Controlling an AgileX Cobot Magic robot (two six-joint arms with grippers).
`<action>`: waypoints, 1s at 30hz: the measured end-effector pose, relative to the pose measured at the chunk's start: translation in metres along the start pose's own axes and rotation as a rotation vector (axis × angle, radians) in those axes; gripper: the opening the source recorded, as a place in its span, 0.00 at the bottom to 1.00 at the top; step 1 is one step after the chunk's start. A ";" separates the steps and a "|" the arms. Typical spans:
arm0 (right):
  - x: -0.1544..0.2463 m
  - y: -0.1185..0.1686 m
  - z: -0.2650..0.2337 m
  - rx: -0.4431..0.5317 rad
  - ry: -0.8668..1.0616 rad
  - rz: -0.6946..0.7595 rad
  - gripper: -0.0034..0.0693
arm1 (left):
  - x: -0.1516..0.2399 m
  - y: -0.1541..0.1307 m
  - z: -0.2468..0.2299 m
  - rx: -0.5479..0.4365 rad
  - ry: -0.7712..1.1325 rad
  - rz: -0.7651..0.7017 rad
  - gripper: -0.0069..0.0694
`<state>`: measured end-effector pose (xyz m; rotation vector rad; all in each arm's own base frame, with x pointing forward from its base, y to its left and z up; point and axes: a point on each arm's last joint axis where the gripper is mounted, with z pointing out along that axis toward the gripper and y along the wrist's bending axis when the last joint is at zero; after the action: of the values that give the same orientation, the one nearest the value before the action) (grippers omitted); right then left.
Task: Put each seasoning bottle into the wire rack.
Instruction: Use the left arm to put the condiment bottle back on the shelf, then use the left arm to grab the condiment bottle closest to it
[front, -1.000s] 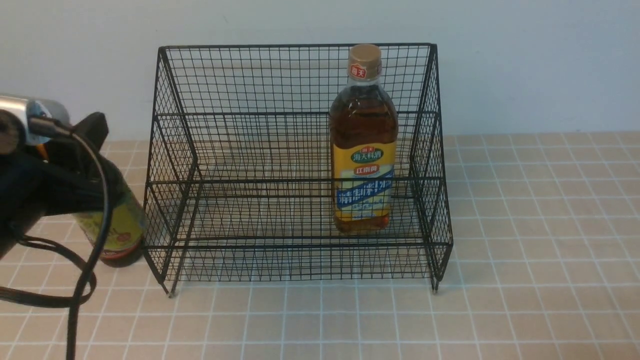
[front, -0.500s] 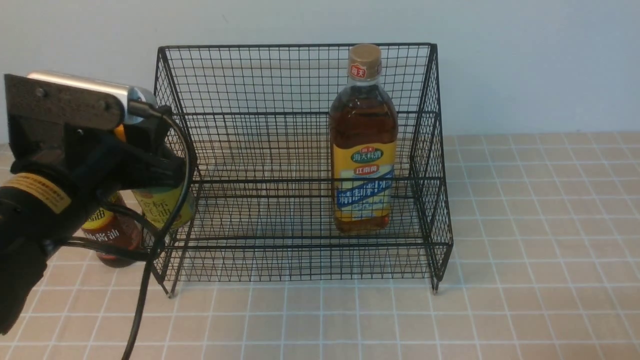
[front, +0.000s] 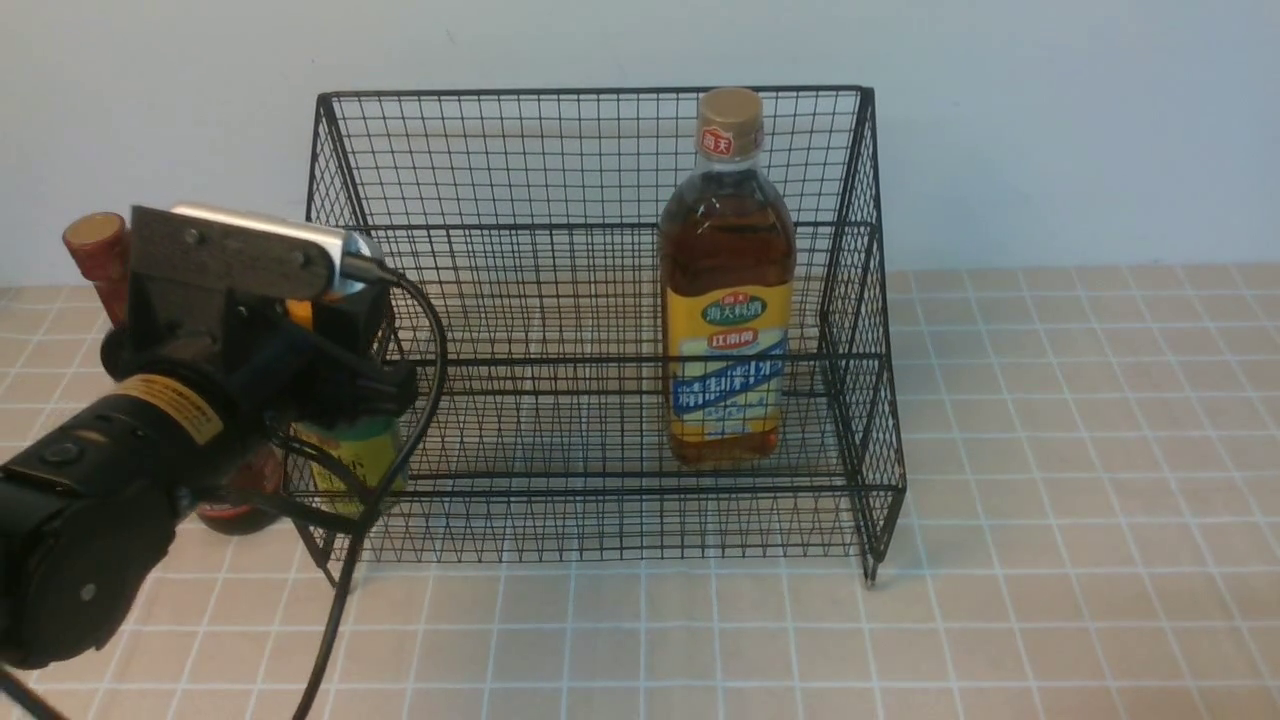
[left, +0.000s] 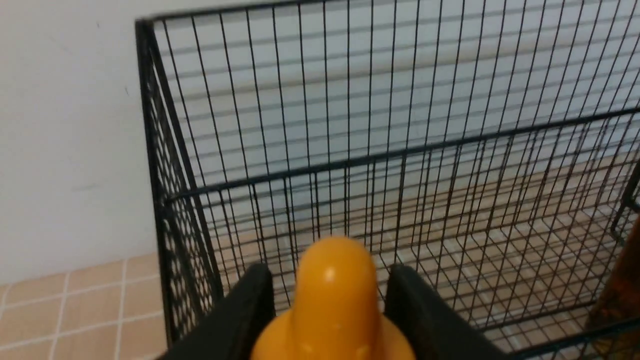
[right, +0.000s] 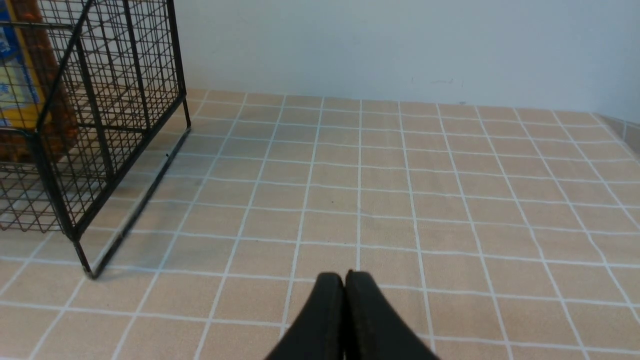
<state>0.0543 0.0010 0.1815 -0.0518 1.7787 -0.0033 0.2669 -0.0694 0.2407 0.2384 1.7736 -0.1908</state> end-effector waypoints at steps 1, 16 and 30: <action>0.000 0.000 0.000 0.000 0.000 0.000 0.03 | 0.006 0.000 0.004 0.000 0.025 -0.014 0.43; 0.000 0.000 0.000 0.000 0.000 0.000 0.03 | 0.023 0.000 0.018 -0.003 0.092 -0.133 0.56; 0.000 0.000 0.000 0.000 0.000 -0.001 0.03 | -0.020 -0.001 -0.015 0.006 -0.064 -0.123 0.68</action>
<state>0.0543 0.0009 0.1815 -0.0523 1.7787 -0.0041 0.2567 -0.0674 0.2630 0.1265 1.7255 -0.2892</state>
